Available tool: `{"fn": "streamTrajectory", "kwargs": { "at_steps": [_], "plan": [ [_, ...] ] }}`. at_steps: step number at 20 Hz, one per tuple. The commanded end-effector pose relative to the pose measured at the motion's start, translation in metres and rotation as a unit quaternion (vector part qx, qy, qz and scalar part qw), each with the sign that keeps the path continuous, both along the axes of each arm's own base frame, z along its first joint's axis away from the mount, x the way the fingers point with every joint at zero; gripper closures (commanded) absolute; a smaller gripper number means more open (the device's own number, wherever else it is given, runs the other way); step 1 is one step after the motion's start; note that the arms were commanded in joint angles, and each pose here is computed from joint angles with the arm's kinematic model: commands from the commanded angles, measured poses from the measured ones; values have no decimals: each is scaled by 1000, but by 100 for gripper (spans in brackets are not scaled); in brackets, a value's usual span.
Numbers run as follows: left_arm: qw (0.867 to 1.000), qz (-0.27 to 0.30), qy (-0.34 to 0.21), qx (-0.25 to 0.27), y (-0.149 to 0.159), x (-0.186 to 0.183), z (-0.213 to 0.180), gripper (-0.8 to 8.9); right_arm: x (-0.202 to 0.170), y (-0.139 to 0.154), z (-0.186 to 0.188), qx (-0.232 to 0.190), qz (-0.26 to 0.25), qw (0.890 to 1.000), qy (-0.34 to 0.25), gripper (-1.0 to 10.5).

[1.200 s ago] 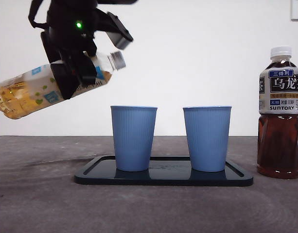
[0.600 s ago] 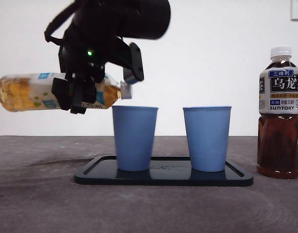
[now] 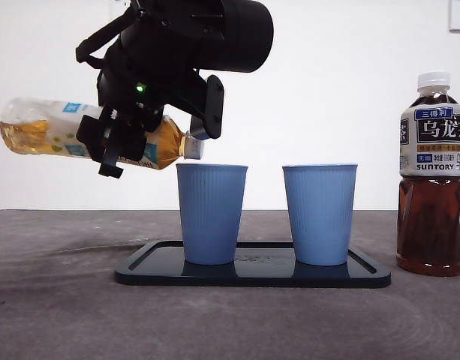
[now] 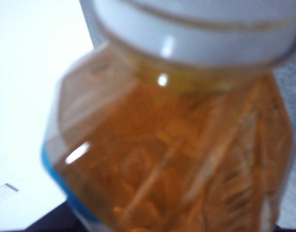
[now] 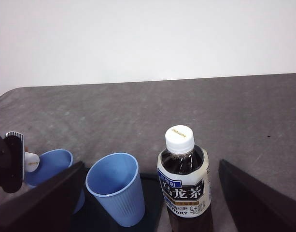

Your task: Pour the drink into the cup

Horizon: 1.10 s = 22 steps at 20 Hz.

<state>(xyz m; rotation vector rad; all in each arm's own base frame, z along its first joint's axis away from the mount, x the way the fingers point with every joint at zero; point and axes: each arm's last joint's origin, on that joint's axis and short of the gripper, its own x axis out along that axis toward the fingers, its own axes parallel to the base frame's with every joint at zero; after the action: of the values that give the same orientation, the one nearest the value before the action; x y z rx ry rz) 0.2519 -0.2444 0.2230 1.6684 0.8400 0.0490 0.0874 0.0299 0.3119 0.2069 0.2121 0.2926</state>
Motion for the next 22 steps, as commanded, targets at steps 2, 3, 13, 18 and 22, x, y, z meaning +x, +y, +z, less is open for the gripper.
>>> {"fn": "streamTrajectory", "kwargs": {
  "at_steps": [2, 3, 13, 18, 22],
  "plan": [
    [1000, -3, -25, 17, -7, 1, 7, 728, -1, 0, 5, 9, 2, 1000, -7, 505],
    [999, -3, -27, 18, -7, 1, 7, 728, -1, 0, 5, 9, 2, 1000, -7, 505],
    [998, -3, -35, 42, -7, 1, 8, 734, -1, 0, 5, 10, 3, 1000, -7, 505],
    [998, -3, -36, 46, -7, 1, 8, 734, -1, 0, 5, 10, 3, 1000, -7, 505],
    [998, -4, -35, 48, -7, 1, 8, 734, -1, 0, 5, 10, 4, 1000, -7, 505]
  ]
}}
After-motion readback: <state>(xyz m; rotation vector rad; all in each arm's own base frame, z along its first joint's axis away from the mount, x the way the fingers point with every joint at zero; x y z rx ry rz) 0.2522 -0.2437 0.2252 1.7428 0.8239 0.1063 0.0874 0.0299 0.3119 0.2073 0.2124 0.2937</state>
